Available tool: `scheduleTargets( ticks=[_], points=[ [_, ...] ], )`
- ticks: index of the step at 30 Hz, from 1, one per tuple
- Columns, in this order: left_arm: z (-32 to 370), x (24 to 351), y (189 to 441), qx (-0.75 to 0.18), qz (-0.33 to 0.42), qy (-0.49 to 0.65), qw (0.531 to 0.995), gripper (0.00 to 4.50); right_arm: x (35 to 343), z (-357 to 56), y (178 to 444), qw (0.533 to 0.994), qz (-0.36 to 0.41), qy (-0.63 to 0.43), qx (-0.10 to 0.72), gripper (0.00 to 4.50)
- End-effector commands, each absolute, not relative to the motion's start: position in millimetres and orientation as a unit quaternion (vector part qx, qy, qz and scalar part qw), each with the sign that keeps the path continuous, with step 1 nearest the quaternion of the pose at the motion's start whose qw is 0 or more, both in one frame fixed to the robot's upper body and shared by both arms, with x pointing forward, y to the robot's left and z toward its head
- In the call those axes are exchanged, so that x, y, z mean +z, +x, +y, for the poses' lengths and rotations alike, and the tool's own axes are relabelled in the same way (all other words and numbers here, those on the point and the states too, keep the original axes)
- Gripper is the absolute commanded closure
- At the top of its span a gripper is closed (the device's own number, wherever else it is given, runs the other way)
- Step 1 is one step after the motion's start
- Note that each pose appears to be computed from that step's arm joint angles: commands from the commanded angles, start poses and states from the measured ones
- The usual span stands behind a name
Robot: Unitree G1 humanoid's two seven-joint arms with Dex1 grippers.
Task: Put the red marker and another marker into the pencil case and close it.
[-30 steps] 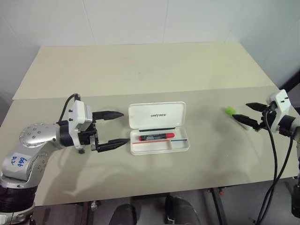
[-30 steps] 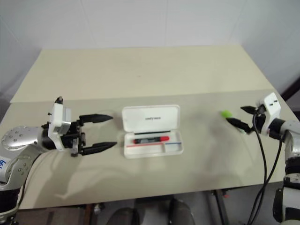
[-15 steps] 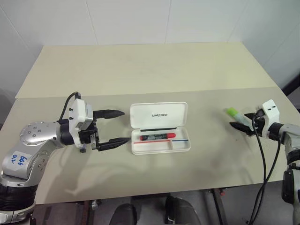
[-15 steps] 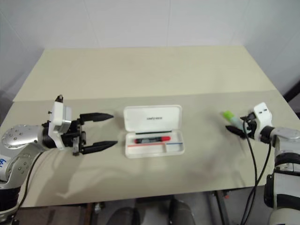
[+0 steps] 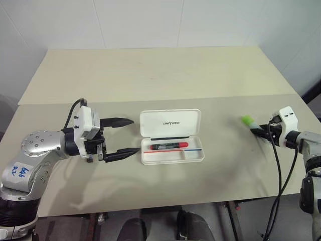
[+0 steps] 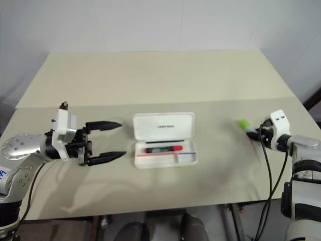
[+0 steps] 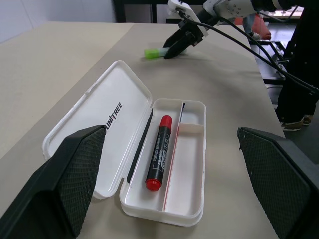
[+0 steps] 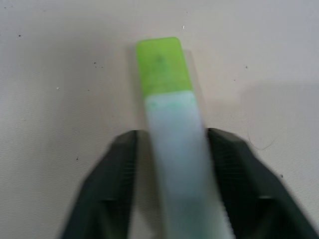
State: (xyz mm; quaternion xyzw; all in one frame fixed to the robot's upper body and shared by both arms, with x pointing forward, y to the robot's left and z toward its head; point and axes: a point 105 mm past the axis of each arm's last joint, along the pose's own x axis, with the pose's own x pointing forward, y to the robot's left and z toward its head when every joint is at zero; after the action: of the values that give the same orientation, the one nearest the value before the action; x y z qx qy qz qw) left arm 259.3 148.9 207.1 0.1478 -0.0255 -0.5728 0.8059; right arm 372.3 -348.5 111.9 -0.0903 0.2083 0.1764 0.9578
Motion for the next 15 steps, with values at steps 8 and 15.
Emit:
scheduleTargets(
  ticks=[8,15],
  points=[
    [146.0,218.9,257.0,-0.578,-0.051,0.161,0.798,0.00,135.0,-325.3,380.2,0.943,0.187,-0.117,0.250,3.40],
    [149.1,216.2,255.6,-0.574,-0.051,0.159,0.801,0.00,185.3,-290.4,394.1,0.934,0.073,-0.157,0.311,3.40]
  ],
)
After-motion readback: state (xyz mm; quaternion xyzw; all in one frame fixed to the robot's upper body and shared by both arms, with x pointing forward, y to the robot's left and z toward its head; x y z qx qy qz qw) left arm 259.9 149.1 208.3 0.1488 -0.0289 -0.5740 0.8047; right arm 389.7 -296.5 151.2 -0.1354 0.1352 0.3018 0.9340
